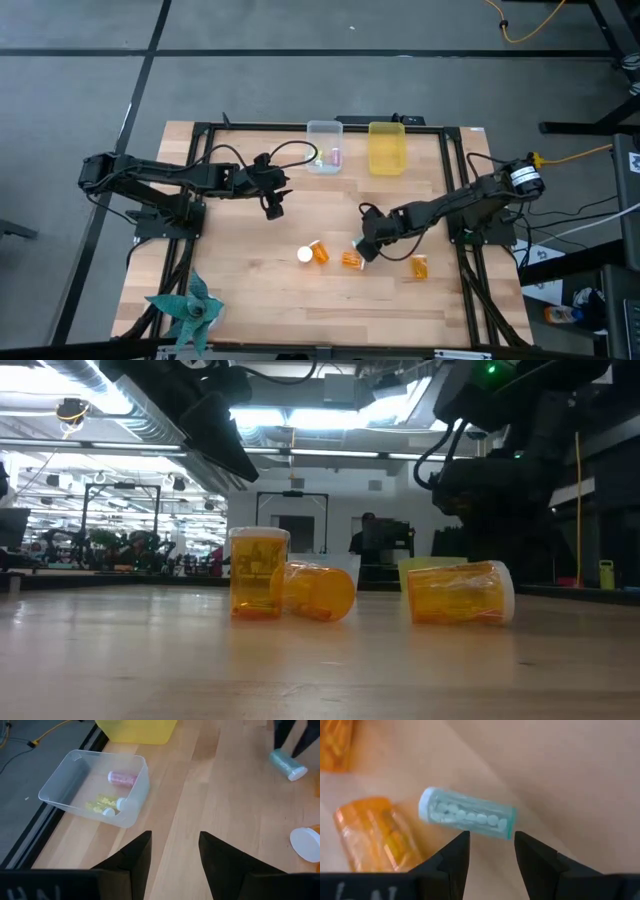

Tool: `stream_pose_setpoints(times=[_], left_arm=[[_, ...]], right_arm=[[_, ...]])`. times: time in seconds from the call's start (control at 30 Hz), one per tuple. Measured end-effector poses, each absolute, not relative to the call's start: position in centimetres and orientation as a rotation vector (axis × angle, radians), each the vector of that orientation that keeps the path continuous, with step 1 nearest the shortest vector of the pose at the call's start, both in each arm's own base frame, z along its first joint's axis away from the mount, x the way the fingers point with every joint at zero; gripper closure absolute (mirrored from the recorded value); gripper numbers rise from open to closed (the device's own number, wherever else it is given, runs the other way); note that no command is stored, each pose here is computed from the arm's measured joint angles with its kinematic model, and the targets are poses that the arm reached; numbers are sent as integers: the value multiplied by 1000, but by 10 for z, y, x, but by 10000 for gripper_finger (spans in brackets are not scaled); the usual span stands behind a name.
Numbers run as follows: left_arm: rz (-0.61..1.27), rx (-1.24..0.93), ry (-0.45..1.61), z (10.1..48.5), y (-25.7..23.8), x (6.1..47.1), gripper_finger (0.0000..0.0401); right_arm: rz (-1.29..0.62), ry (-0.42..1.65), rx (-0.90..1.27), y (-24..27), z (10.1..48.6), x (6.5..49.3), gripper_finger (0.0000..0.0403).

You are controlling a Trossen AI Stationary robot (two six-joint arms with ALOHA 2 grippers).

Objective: Pick and place medicine bottles into bin by pill shape (circle, oval)
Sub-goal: Put the small blue pill bottle into the transparent bin

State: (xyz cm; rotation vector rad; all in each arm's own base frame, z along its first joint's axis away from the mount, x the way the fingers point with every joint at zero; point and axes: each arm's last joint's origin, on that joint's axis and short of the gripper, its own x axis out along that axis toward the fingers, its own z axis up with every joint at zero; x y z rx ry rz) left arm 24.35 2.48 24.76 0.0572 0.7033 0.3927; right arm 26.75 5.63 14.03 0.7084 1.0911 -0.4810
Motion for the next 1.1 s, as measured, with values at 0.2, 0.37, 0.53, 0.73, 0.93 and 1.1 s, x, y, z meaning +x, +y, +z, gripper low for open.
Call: stream_pose_setpoints(times=[0.2,0.37,0.53,0.73,0.93,1.1], left_arm=[[393,57,703,248,25,243,244],[393,57,704,248,25,244,244],[393,57,704,248,25,243,244],[393,57,704,248,25,244,244],[393,57,703,248,25,243,244],[393,57,703,248,25,244,244]], right_arm=[[-578,1029,685,42,141,270,245],[-715,933,629,27,142,272,245],[-589,1069,722,27,139,270,245],[-442,1192,806,40,138,266,245],[-362,1216,824,50,139,267,245],[-332,1194,833,52,132,274,245]])
